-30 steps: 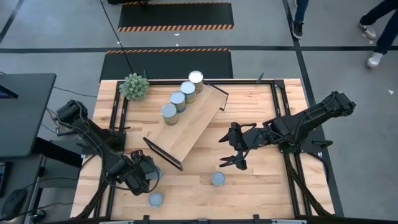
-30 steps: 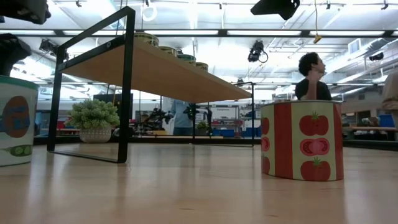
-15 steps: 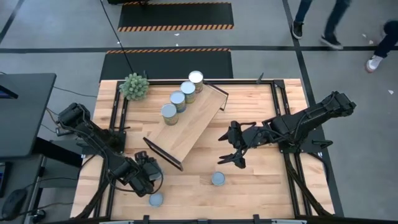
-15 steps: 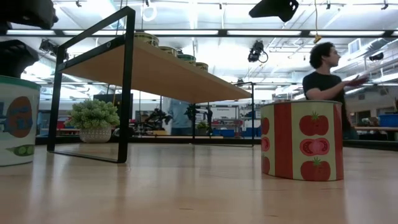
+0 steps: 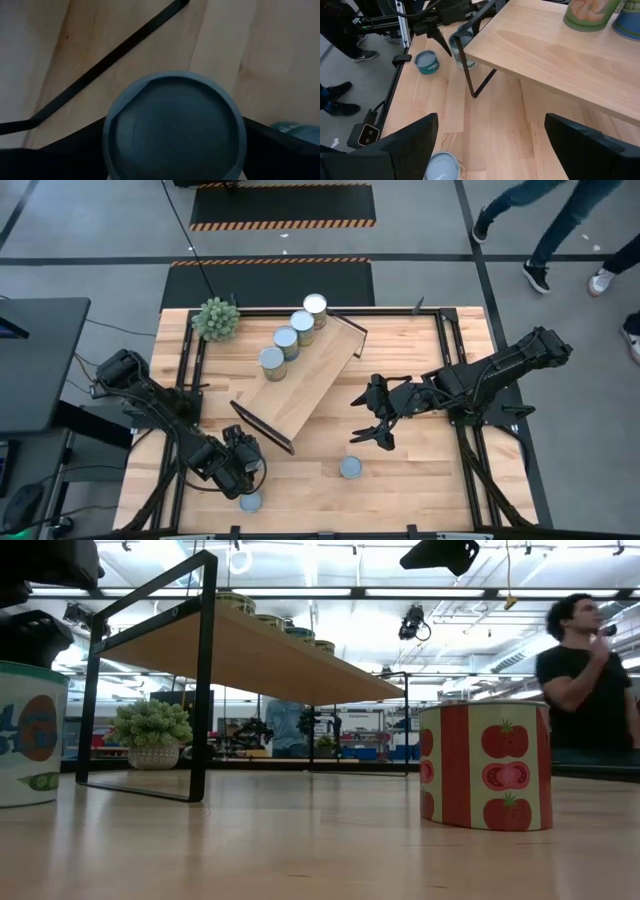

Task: Pick and place cans onto a shelf
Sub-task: Put the canned mix vegetables on the shelf

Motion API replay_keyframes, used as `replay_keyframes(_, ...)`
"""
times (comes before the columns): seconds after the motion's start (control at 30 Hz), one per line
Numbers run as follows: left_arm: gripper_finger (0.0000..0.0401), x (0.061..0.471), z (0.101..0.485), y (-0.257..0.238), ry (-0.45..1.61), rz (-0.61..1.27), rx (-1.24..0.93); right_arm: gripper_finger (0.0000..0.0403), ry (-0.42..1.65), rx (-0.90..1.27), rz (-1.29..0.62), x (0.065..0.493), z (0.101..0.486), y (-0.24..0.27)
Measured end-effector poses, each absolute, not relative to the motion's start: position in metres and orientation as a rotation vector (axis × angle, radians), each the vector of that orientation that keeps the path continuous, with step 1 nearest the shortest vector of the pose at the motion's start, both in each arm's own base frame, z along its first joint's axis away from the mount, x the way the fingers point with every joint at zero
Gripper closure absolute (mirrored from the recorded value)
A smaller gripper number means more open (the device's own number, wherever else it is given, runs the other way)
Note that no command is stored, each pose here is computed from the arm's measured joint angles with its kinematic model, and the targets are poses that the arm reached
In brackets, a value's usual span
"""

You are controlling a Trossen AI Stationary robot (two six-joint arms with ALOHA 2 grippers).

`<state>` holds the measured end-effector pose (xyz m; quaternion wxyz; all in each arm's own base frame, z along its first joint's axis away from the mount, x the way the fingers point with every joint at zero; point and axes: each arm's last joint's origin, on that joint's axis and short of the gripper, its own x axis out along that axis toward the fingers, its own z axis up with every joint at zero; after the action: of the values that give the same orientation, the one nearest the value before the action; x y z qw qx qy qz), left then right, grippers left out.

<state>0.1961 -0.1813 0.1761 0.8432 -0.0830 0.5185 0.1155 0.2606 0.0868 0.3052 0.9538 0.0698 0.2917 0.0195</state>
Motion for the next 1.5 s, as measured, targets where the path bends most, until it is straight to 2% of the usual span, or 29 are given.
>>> replay_keyframes(0.23, 0.0115, 0.199, 0.175, -0.182, 1.083, 0.240, -0.194, 0.0029, 0.592, 0.142, 0.040, 0.261, 0.305, 0.087)
replay_keyframes(0.5, 0.0118, 0.200, 0.187, -0.187, 1.177, 0.192, -0.228, 0.0029, 0.593, 0.140, 0.041, 0.261, 0.305, 0.087)
replay_keyframes(0.87, 0.0118, 0.226, 0.272, -0.197, 1.185, -0.042, -0.261, 0.0029, 0.591, 0.139, 0.027, 0.262, 0.305, 0.083)
replay_keyframes(1.17, 0.0118, 0.253, 0.328, -0.182, 1.134, -0.224, -0.405, 0.0029, 0.590, 0.098, 0.026, 0.263, 0.305, 0.079)
replay_keyframes(1.5, 0.0118, 0.279, 0.369, -0.143, 1.005, -0.240, -0.486, 0.0029, 0.562, 0.106, 0.029, 0.251, 0.317, 0.074)
